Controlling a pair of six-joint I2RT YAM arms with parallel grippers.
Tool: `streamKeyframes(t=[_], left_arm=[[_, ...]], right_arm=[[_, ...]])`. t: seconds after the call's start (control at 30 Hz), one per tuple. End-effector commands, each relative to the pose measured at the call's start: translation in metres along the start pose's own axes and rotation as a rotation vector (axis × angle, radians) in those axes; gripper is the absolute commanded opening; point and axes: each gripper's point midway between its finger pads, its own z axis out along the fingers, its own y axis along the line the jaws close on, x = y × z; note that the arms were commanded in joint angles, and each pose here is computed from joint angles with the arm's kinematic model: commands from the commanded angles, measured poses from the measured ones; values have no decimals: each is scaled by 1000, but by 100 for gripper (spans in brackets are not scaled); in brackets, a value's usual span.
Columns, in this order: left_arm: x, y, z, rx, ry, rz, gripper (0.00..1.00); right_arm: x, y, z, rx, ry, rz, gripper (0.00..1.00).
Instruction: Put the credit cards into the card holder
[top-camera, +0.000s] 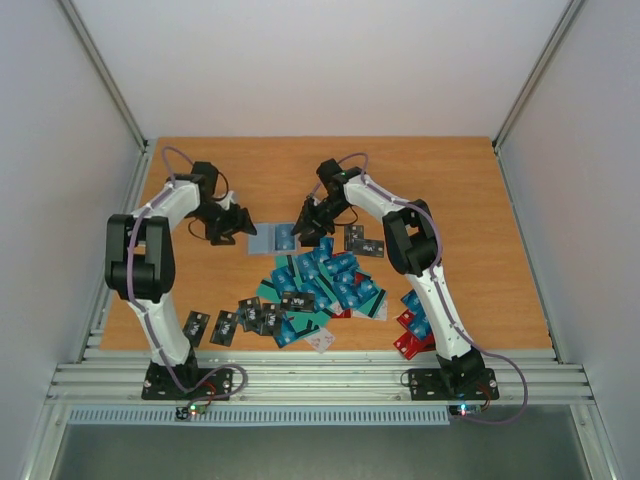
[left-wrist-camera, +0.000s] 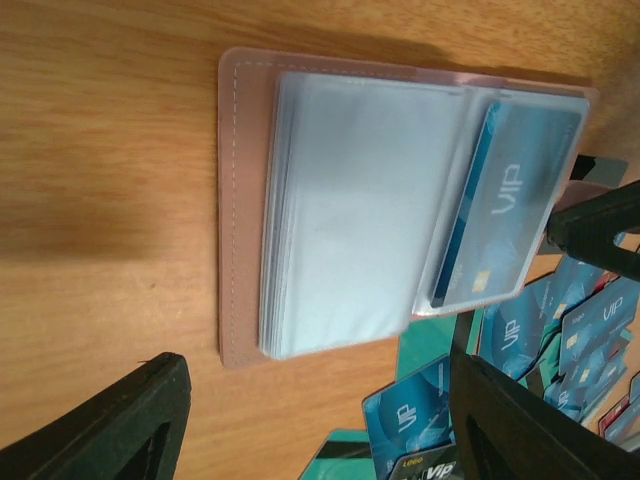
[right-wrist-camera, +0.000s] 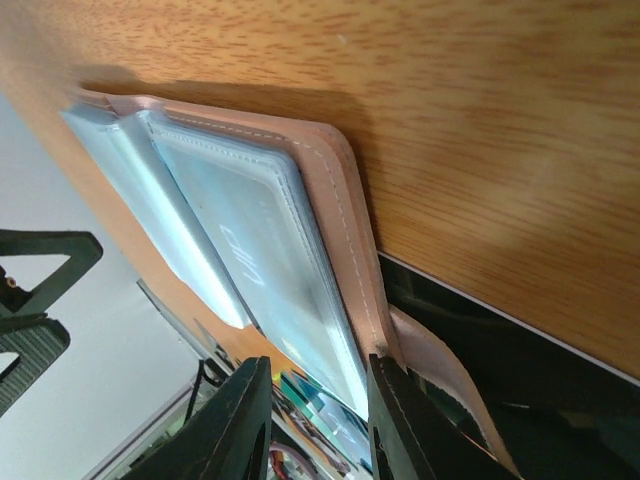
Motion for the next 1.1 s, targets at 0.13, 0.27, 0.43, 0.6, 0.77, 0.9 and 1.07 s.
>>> streamKeyframes(t=[0.13, 0.27, 0.43, 0.6, 0.77, 0.9, 1.07], left_arm=[[-22, 9, 22, 65, -23, 26, 73], [-24, 15, 32, 67, -5, 28, 72], [-22, 10, 46, 139, 35, 5, 71], [-21, -3, 48, 222, 41, -8, 68], [-23, -13, 42, 272, 35, -10, 67], [-25, -21, 31, 289, 15, 0, 66], [-27, -34, 17, 286, -6, 24, 65]], right_arm=[[6, -21, 12, 90, 33, 25, 28], [6, -23, 15, 100, 44, 29, 28], [5, -24, 16, 102, 51, 32, 28], [5, -27, 21, 100, 61, 44, 28], [5, -28, 24, 104, 65, 46, 28], [6, -27, 24, 107, 63, 45, 27], [5, -26, 26, 109, 60, 47, 27]])
